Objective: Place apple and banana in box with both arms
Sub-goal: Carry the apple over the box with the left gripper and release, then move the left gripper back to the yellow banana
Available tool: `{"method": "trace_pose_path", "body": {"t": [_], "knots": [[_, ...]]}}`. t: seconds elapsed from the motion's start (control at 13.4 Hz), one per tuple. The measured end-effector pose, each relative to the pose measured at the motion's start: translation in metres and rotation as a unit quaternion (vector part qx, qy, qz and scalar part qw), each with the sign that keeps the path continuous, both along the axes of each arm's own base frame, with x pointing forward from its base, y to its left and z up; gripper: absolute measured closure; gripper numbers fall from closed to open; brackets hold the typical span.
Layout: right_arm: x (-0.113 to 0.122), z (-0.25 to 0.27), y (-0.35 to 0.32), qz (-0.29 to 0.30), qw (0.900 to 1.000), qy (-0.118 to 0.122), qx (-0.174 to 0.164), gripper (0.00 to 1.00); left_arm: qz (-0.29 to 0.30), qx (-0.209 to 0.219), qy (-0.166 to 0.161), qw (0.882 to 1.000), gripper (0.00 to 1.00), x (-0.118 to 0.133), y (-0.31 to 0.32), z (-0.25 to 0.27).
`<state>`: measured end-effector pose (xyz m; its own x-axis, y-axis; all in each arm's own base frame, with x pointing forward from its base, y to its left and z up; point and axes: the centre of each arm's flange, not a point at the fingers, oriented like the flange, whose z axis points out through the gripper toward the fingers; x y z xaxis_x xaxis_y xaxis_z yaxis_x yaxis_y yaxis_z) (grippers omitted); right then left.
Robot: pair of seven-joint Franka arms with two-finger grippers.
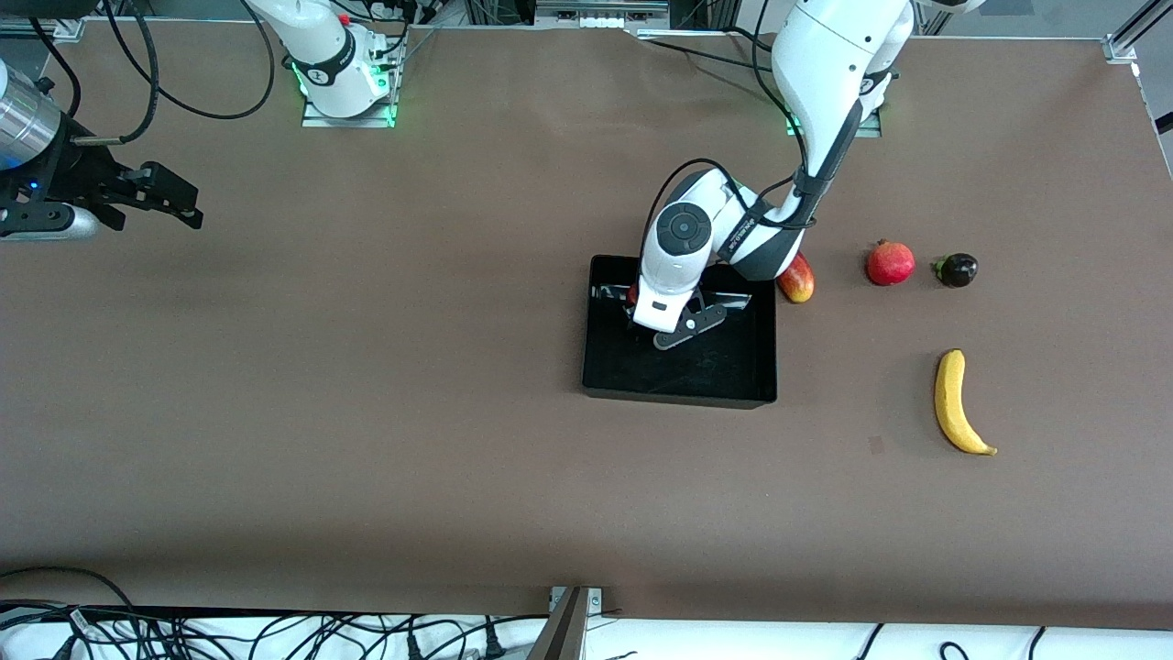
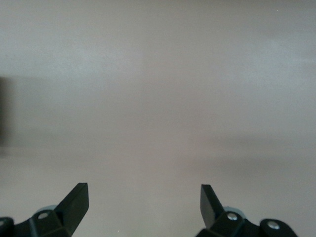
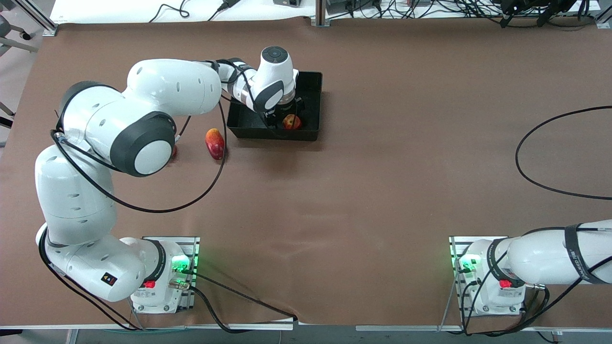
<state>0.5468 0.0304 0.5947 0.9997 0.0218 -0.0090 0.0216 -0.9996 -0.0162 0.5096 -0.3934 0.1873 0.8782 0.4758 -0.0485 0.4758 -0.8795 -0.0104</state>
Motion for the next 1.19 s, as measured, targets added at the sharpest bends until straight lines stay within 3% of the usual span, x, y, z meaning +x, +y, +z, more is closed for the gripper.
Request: {"method": "trace_pose_path", "body": {"t": [0.3,0.52,0.67,0.97,1.19], "knots": [[0.000,0.000,0.000,0.000,1.000,0.001,0.000,0.00,-0.006,0.038,0.045,0.998,0.00,0.009,0.004,0.057],[0.000,0.000,0.000,0.000,1.000,0.001,-0.001,0.00,-0.036,0.046,0.073,0.996,0.00,0.045,0.046,0.149],[0.000,0.000,0.001,0.001,1.000,0.001,-0.001,0.00,-0.086,0.037,0.091,0.991,0.00,0.078,0.113,0.182],[0.000,-0.001,0.001,0.001,1.000,0.002,-0.001,0.00,-0.203,0.025,0.110,0.973,0.00,0.134,0.290,0.164],[0.000,-0.001,0.001,0.001,1.000,0.004,-0.001,0.00,-0.281,0.005,0.084,0.956,0.00,0.155,0.398,0.142]]}}
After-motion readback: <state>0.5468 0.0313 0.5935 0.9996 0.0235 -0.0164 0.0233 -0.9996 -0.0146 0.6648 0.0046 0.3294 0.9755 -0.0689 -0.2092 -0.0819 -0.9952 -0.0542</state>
